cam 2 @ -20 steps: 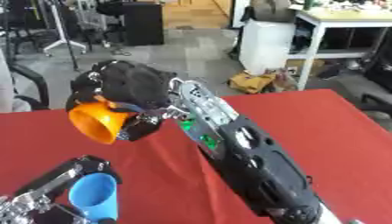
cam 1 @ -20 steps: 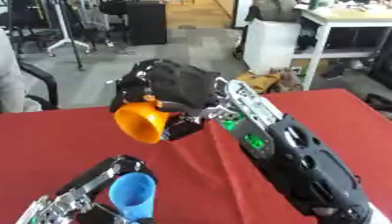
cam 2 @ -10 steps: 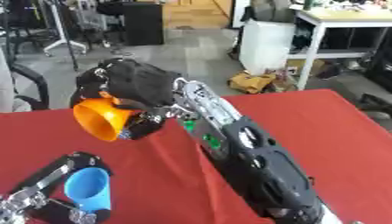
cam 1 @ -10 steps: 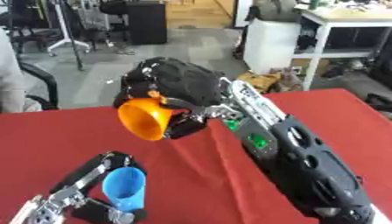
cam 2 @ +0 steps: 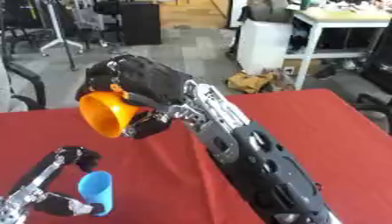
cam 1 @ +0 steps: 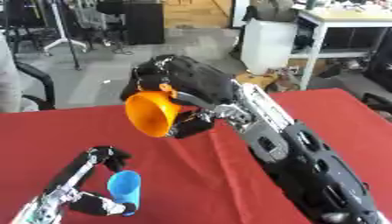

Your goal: Pour the contents of one cup into another cup.

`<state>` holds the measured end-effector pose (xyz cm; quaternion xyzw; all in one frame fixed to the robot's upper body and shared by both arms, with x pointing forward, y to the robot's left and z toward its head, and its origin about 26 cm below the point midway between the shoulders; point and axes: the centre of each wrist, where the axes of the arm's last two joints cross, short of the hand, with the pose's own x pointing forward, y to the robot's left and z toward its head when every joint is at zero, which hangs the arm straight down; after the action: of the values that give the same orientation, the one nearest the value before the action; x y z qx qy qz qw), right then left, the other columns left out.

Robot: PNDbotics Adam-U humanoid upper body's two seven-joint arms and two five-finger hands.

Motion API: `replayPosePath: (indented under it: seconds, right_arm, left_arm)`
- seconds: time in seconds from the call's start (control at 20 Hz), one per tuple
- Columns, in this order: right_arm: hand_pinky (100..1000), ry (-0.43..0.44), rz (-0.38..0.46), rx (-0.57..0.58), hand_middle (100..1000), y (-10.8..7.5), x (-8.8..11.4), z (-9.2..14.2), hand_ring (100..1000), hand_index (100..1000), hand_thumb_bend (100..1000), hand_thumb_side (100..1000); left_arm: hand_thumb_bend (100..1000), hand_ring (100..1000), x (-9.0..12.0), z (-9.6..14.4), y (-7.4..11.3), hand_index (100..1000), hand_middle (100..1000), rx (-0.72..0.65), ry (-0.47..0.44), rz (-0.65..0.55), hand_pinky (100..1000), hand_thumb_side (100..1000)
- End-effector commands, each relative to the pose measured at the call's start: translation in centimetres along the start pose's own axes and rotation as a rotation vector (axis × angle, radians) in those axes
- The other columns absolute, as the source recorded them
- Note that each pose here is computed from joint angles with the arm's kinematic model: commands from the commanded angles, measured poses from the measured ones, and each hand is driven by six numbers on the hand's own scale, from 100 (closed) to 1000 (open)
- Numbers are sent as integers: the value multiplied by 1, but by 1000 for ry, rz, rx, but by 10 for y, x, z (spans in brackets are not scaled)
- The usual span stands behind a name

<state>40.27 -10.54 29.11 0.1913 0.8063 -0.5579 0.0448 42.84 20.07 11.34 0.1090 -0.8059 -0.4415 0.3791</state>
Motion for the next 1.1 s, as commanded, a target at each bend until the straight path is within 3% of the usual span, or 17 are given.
replayPosePath:
  seconds: [0.05,0.5,0.75,0.9,1.1]
  right_arm:
    - [669,36,-14,-52,586,-14,-5,8,294,743,280,100]
    - [653,171,-134,-183,580,-20,-4,47,272,741,324,100]
    - [629,240,-193,-258,570,-20,7,76,255,724,332,100]
    - [614,285,-258,-262,559,-10,15,93,238,702,326,100]
    - [611,407,-400,-231,556,23,19,117,226,682,310,100]
  left_arm:
    - [1000,615,-3,-1,8,790,667,58,0,-49,627,187]
    - [1000,634,-15,12,10,800,697,216,53,-37,642,273]
    - [1000,626,-15,15,15,800,690,273,64,-5,639,289]
    - [1000,624,-13,15,17,800,689,273,59,18,638,317]
    - [1000,623,-9,11,19,802,691,273,42,48,638,372]
